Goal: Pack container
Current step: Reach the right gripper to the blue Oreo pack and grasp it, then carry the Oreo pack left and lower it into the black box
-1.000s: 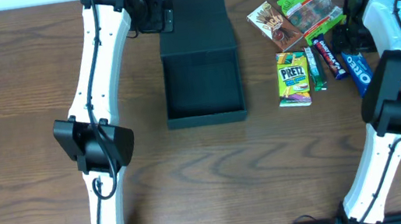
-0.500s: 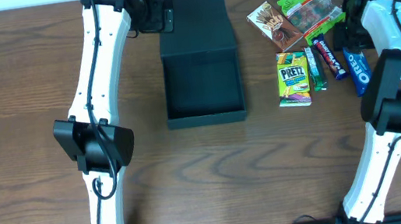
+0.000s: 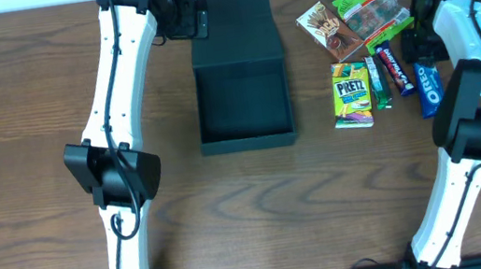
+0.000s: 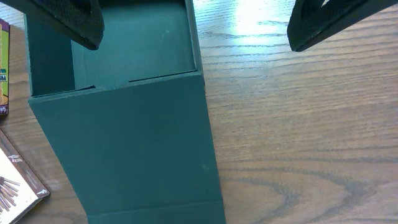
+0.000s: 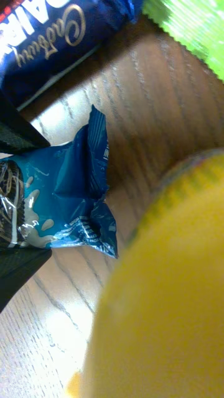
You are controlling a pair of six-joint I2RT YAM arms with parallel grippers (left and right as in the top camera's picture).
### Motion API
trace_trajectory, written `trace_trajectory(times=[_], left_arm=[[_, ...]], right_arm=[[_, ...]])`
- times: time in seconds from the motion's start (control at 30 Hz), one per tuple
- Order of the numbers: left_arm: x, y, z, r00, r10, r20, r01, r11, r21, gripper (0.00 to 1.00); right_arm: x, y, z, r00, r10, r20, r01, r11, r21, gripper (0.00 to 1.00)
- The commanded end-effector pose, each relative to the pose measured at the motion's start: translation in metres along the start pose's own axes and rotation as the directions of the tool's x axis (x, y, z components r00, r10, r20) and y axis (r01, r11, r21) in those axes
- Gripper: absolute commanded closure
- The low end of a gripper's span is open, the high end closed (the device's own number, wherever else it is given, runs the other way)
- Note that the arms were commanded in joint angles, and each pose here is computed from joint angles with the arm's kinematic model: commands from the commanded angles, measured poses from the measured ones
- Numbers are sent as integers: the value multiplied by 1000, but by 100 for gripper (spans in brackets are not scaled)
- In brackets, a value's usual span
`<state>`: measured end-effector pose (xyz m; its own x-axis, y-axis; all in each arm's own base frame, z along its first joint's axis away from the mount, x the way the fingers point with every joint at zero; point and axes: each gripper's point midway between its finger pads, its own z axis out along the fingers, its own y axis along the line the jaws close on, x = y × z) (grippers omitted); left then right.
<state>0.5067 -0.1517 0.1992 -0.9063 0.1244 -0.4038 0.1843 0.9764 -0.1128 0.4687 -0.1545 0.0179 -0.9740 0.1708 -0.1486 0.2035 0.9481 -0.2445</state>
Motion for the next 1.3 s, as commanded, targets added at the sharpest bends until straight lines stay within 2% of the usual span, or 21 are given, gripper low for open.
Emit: trace_trajectory(times=[0.0, 0.07, 0.27, 0.43, 0.53, 0.67, 0.8, 1.03, 1.27], left_arm=[[-4, 2, -8, 1000, 1, 21, -1, 1000, -1, 5], [-4, 3, -8, 1000, 1, 21, -1, 1000, -1, 5], [-4, 3, -8, 1000, 1, 21, -1, 1000, -1, 5], [-5, 6, -8, 1000, 17, 22, -17, 1000, -7, 5], [-6, 14, -8, 1000, 1, 24, -1, 1000, -15, 5], [-7, 35, -10, 997, -68, 28, 69, 997, -29, 5], [-6, 65, -13, 990, -135, 26, 136, 989, -52, 4], [1, 110, -19, 976, -216, 15, 216, 972, -89, 5], [5, 122, -21, 976, -218, 7, 218, 971, -100, 4]], right_arm=[[12, 10, 3, 998, -36, -51, 35, 999, -4, 74], [11, 13, -5, 998, -33, -45, 33, 999, -5, 77], [-12, 20, -62, 996, -17, 87, 18, 1000, -17, 98], [-31, 29, -138, 965, 1, 260, 13, 998, -54, 98], [-35, 54, -184, 934, -2, 357, 60, 987, -152, 98], [-34, 90, -227, 906, 105, 411, 19, 958, -287, 98], [-25, 141, -247, 908, 170, 382, 4, 910, -414, 98], [-1, 255, -271, 911, 85, 404, 152, 842, -518, 98], [33, 325, -244, 948, 20, 317, 160, 833, -530, 98]])
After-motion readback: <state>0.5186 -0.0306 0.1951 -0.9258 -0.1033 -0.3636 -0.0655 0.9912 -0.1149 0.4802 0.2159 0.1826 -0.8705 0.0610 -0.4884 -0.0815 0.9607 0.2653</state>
